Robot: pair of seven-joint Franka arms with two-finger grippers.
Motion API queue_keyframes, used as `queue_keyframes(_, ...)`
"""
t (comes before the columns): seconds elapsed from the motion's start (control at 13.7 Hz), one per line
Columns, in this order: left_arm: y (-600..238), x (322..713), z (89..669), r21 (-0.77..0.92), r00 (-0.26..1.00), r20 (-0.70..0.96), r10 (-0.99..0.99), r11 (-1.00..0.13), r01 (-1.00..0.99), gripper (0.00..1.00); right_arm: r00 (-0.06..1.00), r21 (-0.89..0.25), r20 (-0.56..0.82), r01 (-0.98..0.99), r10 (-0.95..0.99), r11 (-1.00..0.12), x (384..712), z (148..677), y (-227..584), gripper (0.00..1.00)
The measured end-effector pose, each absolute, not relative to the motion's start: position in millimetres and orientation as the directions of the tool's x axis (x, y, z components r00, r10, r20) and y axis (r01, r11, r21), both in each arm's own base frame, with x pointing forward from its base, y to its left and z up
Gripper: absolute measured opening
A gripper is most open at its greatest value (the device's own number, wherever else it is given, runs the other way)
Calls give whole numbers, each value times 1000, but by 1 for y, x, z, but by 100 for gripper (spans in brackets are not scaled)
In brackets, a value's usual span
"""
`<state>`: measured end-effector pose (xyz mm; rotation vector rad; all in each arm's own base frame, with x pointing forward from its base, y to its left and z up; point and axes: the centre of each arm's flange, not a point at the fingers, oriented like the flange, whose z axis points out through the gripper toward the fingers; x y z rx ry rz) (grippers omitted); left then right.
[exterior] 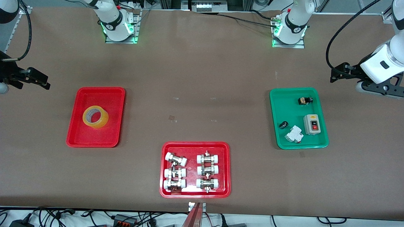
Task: Left arm passes tape to right arm into tray
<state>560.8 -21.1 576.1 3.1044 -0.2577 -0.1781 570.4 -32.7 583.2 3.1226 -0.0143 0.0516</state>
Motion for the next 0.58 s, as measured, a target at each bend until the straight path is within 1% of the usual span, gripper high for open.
queue_keyframes(0.58, -21, 561, 577, 31, 980, -111, -166, -986, -163, 100, 1000, 18, 31, -2, -1, -1000, 570, 584, -29, 100)
